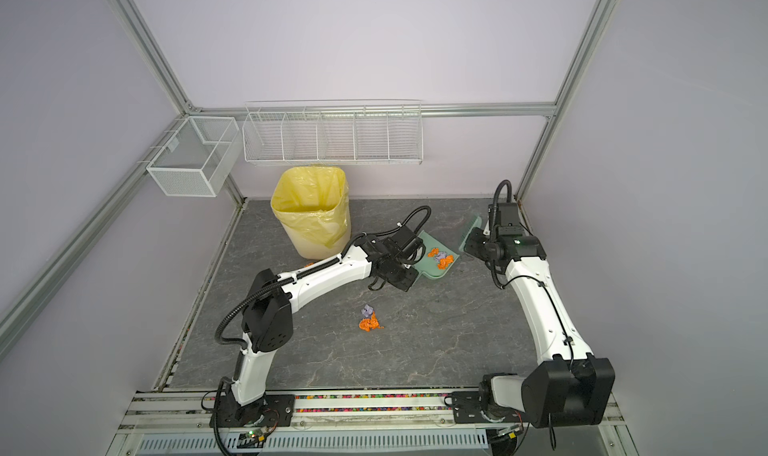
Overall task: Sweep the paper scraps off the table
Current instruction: 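Lift the loaded dustpan toward the bin with the left while the right withdraws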
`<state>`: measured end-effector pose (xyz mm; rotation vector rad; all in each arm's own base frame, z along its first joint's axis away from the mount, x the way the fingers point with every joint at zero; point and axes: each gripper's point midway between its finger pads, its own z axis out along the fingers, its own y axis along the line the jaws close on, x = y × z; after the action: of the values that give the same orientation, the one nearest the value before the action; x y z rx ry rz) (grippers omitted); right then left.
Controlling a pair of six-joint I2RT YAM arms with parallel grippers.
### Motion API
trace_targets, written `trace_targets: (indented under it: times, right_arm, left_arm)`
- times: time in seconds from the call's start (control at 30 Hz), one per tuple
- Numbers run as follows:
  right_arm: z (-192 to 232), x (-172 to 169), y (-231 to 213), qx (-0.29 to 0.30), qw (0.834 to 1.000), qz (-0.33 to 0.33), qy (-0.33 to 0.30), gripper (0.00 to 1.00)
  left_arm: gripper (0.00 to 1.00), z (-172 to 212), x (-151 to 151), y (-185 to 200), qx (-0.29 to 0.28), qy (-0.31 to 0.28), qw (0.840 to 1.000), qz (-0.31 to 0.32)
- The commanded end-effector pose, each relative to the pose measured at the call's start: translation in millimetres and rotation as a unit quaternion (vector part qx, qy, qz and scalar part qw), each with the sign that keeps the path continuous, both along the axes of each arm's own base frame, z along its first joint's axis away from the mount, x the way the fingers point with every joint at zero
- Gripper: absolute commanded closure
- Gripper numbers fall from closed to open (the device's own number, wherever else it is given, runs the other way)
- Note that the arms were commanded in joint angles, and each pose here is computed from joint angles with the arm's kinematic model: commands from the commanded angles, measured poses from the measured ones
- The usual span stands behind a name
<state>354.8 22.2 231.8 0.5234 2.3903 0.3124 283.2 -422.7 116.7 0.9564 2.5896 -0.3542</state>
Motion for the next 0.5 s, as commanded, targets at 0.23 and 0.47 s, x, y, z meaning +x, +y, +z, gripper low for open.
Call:
trace_targets:
  times: [0.23, 0.47]
  right_arm:
    - [-10.0, -15.3, 2.0, 0.054, 0.999, 0.004, 0.000, 0.93]
    - [-30.1, -27.3, 4.8, 0.055, 0.998, 0.013, 0.027, 0.93]
  left_arm:
    - [1.00, 38.3, 13.1, 10.6, -0.052, -0.033, 0.997, 0.040]
    - [1.00, 80.5, 15.2, 18.0, -0.098, -0.082, 0.991, 0.047]
